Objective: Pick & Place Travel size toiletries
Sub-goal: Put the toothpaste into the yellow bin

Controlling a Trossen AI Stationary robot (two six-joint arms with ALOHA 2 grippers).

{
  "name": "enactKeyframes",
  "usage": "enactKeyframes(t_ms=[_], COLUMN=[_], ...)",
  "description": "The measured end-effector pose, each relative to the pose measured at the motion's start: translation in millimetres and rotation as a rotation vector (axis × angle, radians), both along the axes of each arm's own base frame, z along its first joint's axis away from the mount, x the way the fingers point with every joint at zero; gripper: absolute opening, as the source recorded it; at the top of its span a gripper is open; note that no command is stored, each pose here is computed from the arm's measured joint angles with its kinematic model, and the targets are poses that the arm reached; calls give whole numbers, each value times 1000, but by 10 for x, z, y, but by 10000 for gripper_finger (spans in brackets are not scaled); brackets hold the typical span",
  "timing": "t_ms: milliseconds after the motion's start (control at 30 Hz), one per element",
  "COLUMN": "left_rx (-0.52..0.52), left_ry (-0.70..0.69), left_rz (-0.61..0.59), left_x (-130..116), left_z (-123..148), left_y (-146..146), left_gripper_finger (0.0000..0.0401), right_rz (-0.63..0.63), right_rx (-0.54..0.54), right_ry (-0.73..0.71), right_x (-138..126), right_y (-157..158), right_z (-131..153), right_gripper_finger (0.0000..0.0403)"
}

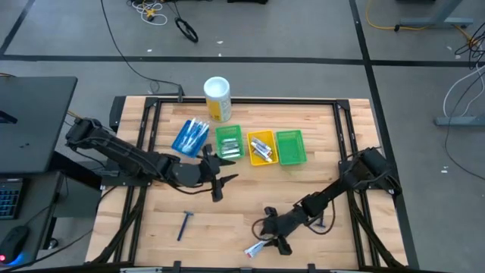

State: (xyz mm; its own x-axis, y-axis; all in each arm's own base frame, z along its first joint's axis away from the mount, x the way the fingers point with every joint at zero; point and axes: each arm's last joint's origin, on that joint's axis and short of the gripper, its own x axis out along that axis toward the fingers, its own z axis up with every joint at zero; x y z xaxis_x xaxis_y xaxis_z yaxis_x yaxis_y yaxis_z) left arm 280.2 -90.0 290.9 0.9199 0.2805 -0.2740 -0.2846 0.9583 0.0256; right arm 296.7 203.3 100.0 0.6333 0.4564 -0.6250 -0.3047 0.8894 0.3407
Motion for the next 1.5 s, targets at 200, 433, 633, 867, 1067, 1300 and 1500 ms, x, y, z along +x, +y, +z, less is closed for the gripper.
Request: enactKeyframes(t_ms=[200,433,633,867,1067,1300,1500], left_rx=[4,4,12,12,11,9,-11], left_ry=[1,7,14,13,13,12,13], left_rz=[8,1,-2,-2,-2,-13,-5], left_x=[-1,-2,-4,-3,-3,-119,-387], left_z=[-1,-6,-11,-10,-10,80,248], left_y=[3,1,2,1,1,-4,31], left_gripper_finger=[200,200,200,200,200,200,200], right_rz=[49,118,146,135,100,79,30], right_rx=[-86,-272,-303,-294,-262,-201,-273], right_ry=[76,102,92,96,101,135,46], right_x=[206,230,210,211,228,245,269], right_y=[120,206,229,228,218,141,12], right_z=[34,97,92,90,95,186,457], right_gripper_finger=[222,210,151,111,109,109,108])
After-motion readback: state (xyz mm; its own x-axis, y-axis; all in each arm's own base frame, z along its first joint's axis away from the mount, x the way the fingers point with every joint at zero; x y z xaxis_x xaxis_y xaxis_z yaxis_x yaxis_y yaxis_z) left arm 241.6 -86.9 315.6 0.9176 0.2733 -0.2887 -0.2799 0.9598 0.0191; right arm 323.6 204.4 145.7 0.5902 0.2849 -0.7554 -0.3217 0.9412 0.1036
